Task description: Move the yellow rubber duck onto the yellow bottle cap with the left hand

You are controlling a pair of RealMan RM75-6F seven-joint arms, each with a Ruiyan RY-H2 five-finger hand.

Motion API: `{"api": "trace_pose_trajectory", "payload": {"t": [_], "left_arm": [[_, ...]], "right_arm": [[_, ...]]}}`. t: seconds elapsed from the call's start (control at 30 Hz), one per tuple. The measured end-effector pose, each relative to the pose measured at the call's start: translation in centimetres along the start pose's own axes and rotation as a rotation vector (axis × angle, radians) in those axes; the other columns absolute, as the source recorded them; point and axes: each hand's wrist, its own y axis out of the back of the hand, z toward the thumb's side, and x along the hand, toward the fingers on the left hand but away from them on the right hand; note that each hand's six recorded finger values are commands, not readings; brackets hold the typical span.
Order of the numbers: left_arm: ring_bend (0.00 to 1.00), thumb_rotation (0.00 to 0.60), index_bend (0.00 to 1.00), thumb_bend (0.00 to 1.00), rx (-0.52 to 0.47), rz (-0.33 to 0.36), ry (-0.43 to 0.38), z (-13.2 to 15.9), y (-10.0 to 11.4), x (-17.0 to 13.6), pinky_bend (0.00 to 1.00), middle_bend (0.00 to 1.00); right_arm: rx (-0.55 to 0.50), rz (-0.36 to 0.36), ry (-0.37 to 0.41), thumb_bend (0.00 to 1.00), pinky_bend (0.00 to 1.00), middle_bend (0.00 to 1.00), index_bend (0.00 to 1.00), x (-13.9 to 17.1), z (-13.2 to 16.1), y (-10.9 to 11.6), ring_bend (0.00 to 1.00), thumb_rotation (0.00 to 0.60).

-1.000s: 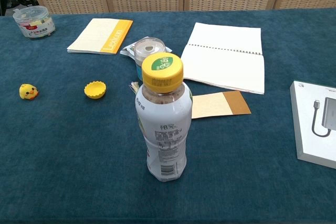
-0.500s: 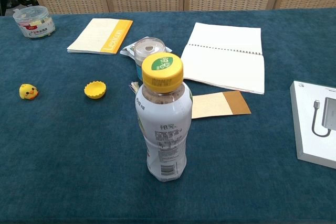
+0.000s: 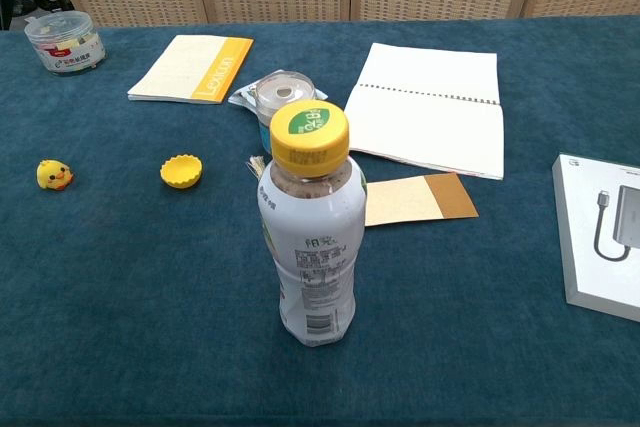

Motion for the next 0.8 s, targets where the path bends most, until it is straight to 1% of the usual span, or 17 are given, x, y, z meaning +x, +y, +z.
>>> {"api": "trace_pose_trajectory", "payload": {"t": [0.17,0.23,0.3,0.4,0.5,0.6,0.8], "left_arm": [[0.0,0.436,0.0,0.0,-0.001,-0.055,0.014,-0.5,0.0,1.1,0.0,0.0],[0.0,0.432,0.03,0.0,0.003,-0.07,0.021,-0.7,0.4,1.9,0.0,0.0],[0.0,0.422,0.13,0.0,0.011,-0.07,0.025,-0.8,1.0,2.7,0.0,0.0],[0.0,0.42,0.24,0.0,0.022,-0.074,0.031,-0.9,1.6,4.0,0.0,0.0],[0.0,0.42,0.32,0.0,0.034,-0.079,0.035,-1.0,2.0,5.1,0.0,0.0],[0.0,0.419,0.37,0.0,0.047,-0.09,0.039,-1.0,2.0,6.0,0.0,0.0],[0.0,0.419,0.38,0.0,0.062,-0.109,0.047,-0.9,1.3,7.3,0.0,0.0]], "right_arm": [[0.003,0.003,0.004,0.0,0.0,0.0,0.0,0.0,0.1,-0.1,0.0,0.6],[0.003,0.003,0.005,0.0,0.0,0.0,0.0,0.0,0.1,-0.1,0.0,0.6],[0.003,0.003,0.005,0.0,0.0,0.0,0.0,0.0,0.1,-0.1,0.0,0.6],[0.004,0.003,0.005,0.0,0.0,0.0,0.0,0.0,0.2,-0.1,0.0,0.6],[0.005,0.003,0.006,0.0,0.0,0.0,0.0,0.0,0.2,-0.1,0.0,0.6],[0.004,0.002,0.006,0.0,0.0,0.0,0.0,0.0,0.2,-0.1,0.0,0.6],[0.002,0.001,0.004,0.0,0.0,0.0,0.0,0.0,0.1,-0.1,0.0,0.6]]}}
